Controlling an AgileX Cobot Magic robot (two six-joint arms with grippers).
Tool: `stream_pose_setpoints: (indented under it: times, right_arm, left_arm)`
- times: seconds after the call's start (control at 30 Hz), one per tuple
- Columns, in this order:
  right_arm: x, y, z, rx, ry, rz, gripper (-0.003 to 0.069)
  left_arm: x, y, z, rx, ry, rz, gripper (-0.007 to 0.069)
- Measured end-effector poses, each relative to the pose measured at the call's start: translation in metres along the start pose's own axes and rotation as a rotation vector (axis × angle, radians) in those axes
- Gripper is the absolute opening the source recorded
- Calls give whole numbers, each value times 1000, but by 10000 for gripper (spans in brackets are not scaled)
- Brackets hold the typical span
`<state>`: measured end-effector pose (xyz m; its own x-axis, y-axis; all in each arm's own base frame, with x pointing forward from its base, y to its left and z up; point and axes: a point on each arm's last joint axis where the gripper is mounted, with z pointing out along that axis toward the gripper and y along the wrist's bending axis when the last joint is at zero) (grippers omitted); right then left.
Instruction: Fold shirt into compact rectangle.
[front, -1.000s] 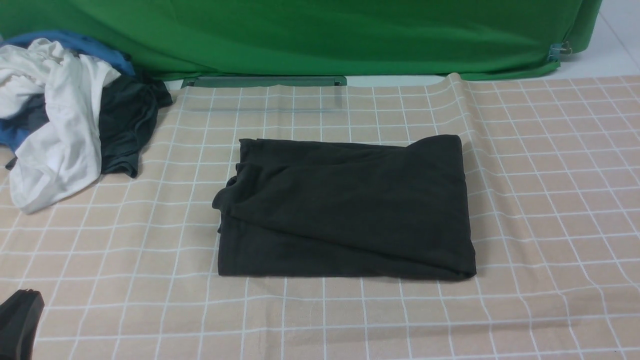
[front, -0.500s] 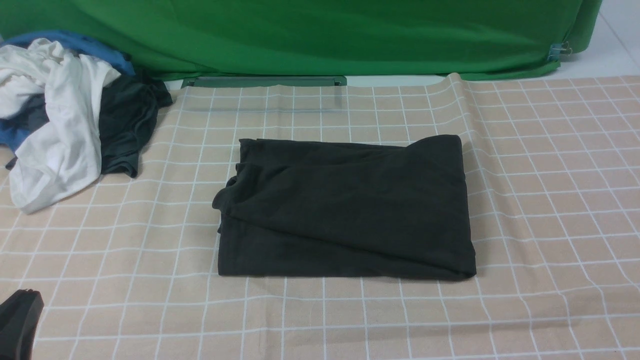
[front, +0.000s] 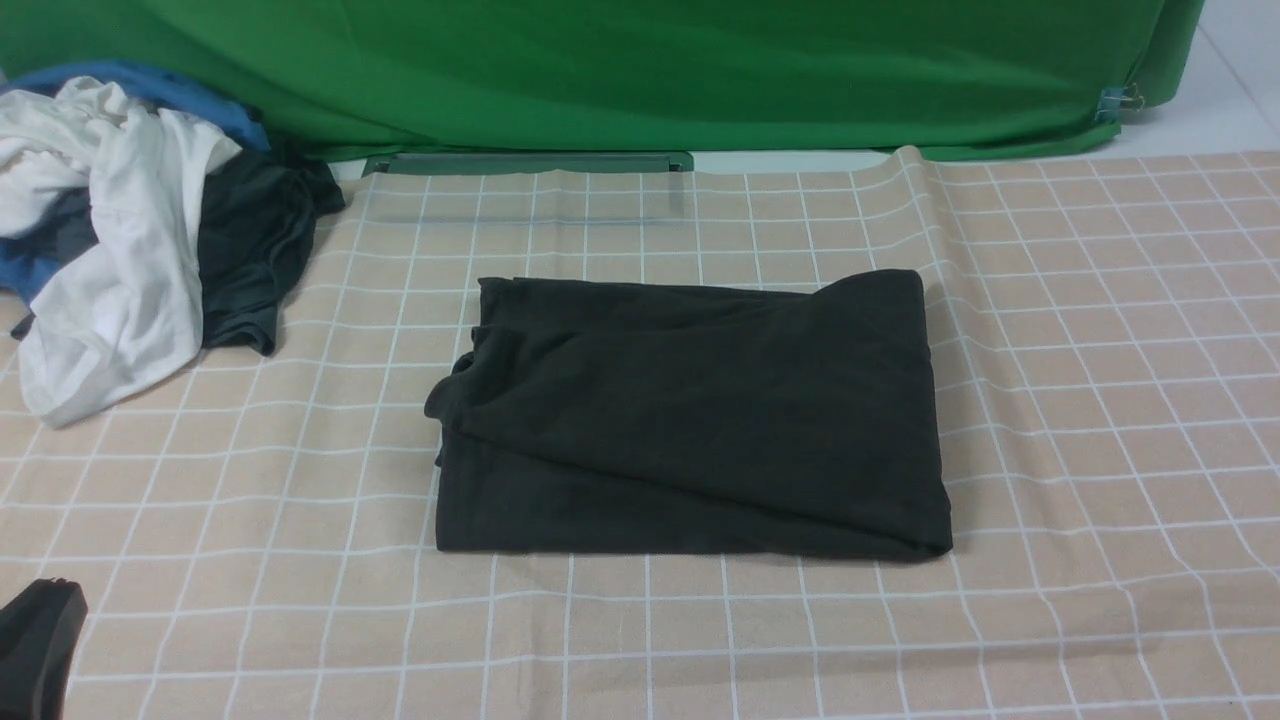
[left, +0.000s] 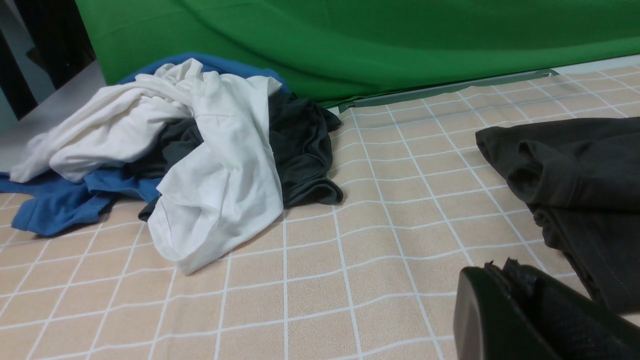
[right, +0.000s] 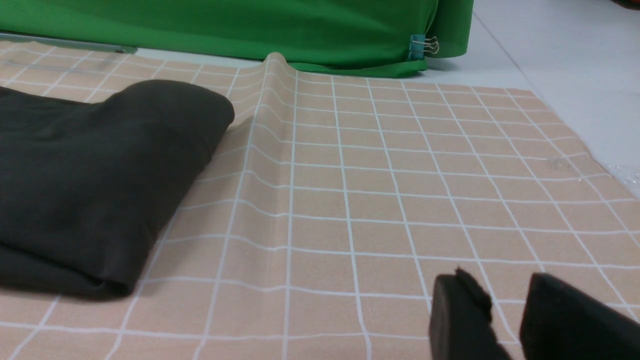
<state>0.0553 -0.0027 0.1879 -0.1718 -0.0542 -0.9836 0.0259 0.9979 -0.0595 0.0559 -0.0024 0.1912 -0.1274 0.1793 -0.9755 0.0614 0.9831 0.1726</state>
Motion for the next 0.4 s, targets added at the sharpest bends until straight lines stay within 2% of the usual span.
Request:
stream_pose_setpoints:
  times: [0.4]
  right_arm:
    - [0,0,0,0,-1,3,237]
  left_arm:
    - [0,0,0,0,0,0,19]
